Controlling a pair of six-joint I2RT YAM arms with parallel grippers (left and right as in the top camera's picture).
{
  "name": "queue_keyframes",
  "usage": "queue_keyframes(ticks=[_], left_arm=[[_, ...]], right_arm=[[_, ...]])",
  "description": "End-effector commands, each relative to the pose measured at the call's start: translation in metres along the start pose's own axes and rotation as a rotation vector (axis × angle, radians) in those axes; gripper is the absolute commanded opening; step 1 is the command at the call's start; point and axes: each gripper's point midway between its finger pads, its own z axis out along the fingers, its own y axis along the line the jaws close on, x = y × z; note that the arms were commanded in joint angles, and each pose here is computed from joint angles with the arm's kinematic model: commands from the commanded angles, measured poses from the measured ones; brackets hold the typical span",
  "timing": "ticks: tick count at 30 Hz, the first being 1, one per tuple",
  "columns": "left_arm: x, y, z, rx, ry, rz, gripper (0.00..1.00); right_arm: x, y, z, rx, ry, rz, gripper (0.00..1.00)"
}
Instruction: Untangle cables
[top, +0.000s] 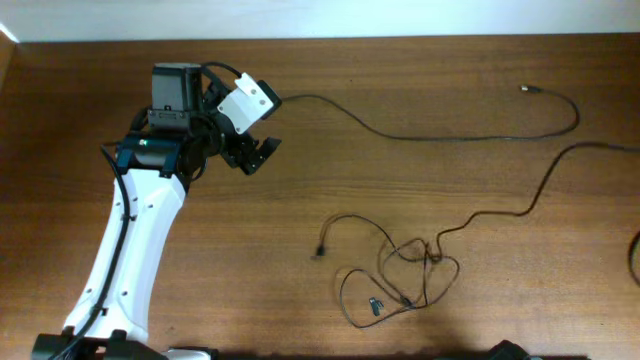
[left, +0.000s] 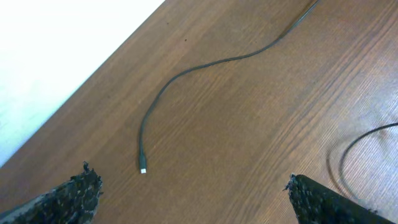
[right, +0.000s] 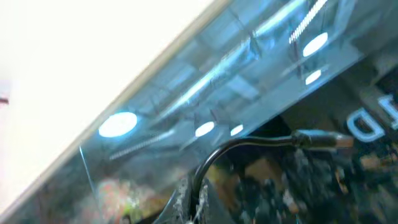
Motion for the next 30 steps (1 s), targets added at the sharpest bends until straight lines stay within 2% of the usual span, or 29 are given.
queue_keyframes(ticks=[1, 5, 12, 21, 26, 30], left_arm=[[-0.006, 0.001, -0.006, -0.004, -0.022, -0.001, 0.99], [-0.006, 0.001, -0.006, -0.004, -0.022, -0.001, 0.99], [-0.006, 0.001, -0.006, -0.004, -0.022, -0.001, 0.99], [-0.006, 0.001, -0.006, -0.005, -0.020, -0.003, 0.99], [-0.039, -0.063, -0.014, 0.322, -0.208, -0.020, 0.99], [-0.043, -0.115, 0.003, 0.486, -0.166, -0.001, 0.99]], right_arm=[[-0.012, 0.002, 0.008, 0.010, -0.086, -0.095, 0.04], [-0.018, 0.007, 0.015, 0.003, -0.160, -0.160, 0.04], [0.017, -0.005, 0.029, 0.060, -0.074, -0.292, 0.04], [0.044, -0.011, 0.040, 0.084, -0.024, -0.317, 0.04], [0.049, -0.018, 0.039, 0.116, 0.003, -0.361, 0.04], [0.055, -0.020, 0.039, 0.120, 0.028, -0.373, 0.04]])
